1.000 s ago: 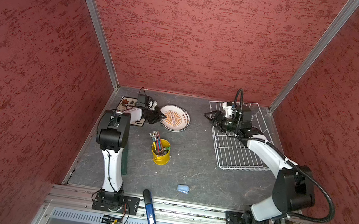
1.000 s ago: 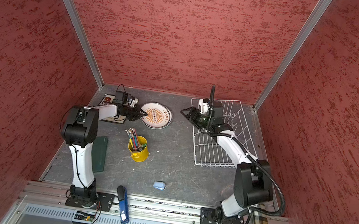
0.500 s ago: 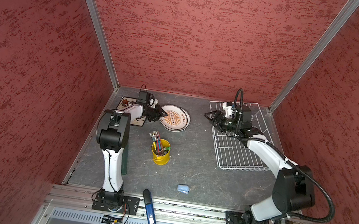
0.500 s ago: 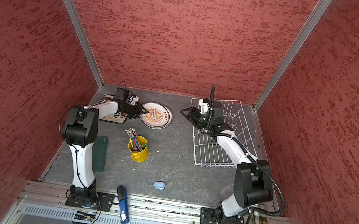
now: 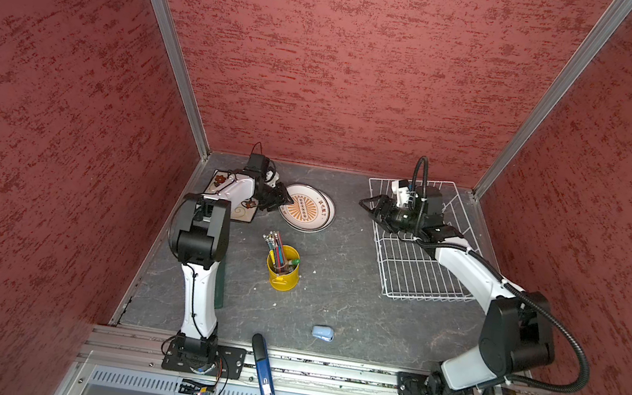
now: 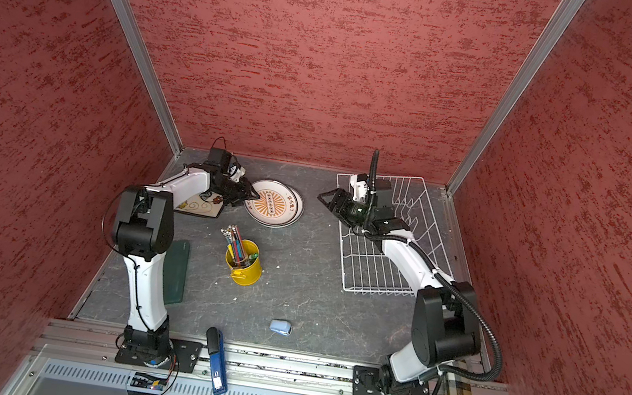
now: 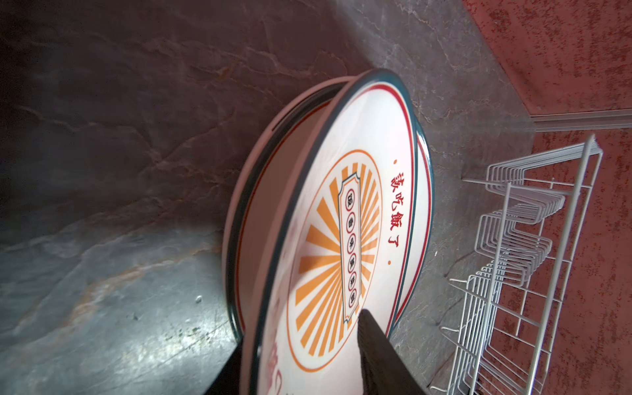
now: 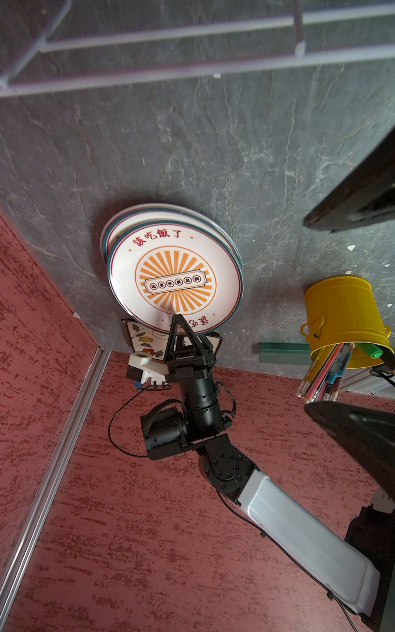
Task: Unload the plates from the dish rack
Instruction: 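Open the left gripper and lift it off the stacked plates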
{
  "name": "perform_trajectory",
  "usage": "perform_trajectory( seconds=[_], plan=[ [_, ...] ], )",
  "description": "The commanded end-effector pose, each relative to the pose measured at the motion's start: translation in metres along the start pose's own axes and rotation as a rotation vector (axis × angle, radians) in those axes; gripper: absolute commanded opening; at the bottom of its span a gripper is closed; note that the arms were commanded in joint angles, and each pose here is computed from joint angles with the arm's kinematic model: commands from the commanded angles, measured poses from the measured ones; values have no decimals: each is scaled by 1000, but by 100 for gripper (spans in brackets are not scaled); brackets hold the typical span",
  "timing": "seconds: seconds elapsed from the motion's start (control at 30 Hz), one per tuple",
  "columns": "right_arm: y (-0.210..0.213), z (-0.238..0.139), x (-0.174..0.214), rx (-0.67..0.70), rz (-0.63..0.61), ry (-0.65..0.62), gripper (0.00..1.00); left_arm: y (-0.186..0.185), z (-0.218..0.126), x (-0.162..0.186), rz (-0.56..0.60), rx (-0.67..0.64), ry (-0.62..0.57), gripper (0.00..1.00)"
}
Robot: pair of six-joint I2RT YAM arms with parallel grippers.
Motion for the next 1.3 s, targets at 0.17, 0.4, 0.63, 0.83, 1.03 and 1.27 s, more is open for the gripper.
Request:
perform_trajectory(
  seconds=[0.17, 0.4, 0.63, 0.83, 1.03, 1.27],
  plan=[
    [2, -7, -3, 6, -21, -28, 79, -6, 2, 8, 66, -49, 50, 44],
    [2, -7, -3, 7, -23, -29, 79, -2, 3, 13, 88, -124, 106, 47],
    [3, -8, -4, 4, -24, -30, 79, -3, 6, 20, 103, -152, 146, 50],
    [2, -8, -3, 6, -23, -28, 79, -1, 6, 25, 107, -169, 168, 52],
    [3, -8, -3, 4, -25, -28, 79, 0, 4, 34, 134, -220, 218, 55],
    [2, -7, -3, 4, -23, -29, 79, 3, 6, 37, 128, -222, 224, 56]
  ],
)
Point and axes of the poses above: each gripper's point midway between its finger pads, its own z axis out along the fingers, its own y axis along the line the jaws close on, x = y × z, the point moved 1 cm from there along -z, back along the fingers, and after that the axes turned 10 degrees about z, right-handed, at the moved point
